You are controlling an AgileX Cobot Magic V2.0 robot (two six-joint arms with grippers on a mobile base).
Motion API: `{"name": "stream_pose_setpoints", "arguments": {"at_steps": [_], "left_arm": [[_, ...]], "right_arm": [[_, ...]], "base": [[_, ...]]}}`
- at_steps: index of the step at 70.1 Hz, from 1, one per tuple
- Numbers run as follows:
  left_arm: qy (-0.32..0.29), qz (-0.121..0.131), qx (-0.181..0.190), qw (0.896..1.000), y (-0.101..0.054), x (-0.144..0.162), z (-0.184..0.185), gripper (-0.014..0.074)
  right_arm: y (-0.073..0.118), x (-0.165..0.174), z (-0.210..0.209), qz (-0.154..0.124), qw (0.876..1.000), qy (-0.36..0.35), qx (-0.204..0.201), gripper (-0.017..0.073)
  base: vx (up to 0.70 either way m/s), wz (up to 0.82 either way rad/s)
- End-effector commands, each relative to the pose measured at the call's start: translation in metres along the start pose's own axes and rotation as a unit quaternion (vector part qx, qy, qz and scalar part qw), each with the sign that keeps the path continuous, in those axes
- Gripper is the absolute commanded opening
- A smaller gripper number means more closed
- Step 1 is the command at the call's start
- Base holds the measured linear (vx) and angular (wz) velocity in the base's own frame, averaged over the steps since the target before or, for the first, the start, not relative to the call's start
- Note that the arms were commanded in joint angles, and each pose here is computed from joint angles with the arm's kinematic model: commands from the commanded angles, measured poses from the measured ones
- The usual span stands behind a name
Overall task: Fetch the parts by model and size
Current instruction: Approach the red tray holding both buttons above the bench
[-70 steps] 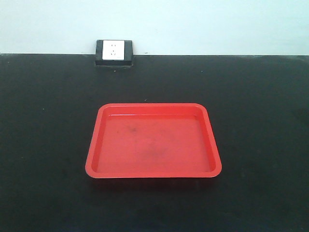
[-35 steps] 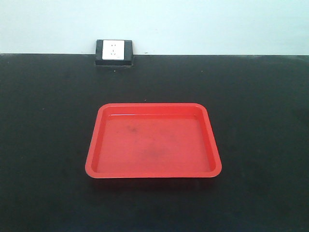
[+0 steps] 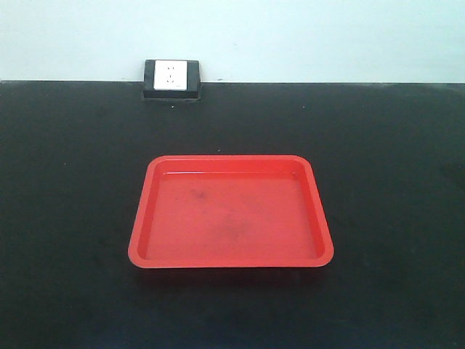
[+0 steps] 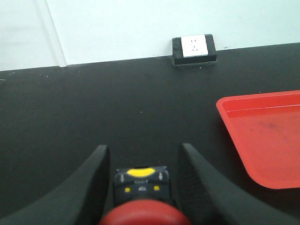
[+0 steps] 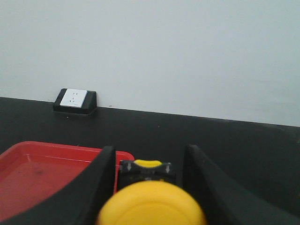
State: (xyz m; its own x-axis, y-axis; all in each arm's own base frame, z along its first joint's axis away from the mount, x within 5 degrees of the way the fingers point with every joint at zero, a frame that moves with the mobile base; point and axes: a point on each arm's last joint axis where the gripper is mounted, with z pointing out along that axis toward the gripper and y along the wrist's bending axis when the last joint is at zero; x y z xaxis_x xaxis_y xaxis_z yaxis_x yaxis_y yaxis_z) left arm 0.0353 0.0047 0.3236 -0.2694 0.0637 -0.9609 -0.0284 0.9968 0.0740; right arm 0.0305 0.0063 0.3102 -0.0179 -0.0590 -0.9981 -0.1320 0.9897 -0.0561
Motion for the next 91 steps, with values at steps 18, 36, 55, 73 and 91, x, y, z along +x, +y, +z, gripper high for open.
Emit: {"name": "stream_pose_setpoints", "arguments": {"at_steps": [18, 36, 55, 73, 91], "left_arm": [[-0.078, -0.003, 0.009, 0.997, 0.0, -0.02, -0.001, -0.0007], [-0.126, -0.006, 0.013, 0.992, -0.002, -0.036, 0.012, -0.0007], [-0.061, -0.062, 0.043, 0.995, -0.009, -0.042, 0.07, -0.0007], [0.024, -0.061, 0.049, 0.997, -0.015, -0.054, 0.127, -0.0006], [0.08, -0.05, 0.088, 0.992, -0.034, -0.097, 0.173, -0.0005]], "right_arm": [[-0.001, -0.015, 0.0, 0.009, 0.999, -0.046, 0.004, -0.0008], [-0.001, -0.017, 0.0, 0.009, 0.999, -0.052, 0.004, -0.0008], [-0.001, -0.017, 0.0, 0.009, 0.998, -0.056, 0.005, -0.0008], [-0.002, -0.021, -0.001, 0.009, 0.997, -0.074, 0.008, -0.0008], [-0.002, -0.021, -0.001, 0.009, 0.997, -0.074, 0.008, -0.0008]], "base": [[0.0, 0.0], [0.0, 0.0], [0.0, 0.0], [0.0, 0.0], [0.0, 0.0]]}}
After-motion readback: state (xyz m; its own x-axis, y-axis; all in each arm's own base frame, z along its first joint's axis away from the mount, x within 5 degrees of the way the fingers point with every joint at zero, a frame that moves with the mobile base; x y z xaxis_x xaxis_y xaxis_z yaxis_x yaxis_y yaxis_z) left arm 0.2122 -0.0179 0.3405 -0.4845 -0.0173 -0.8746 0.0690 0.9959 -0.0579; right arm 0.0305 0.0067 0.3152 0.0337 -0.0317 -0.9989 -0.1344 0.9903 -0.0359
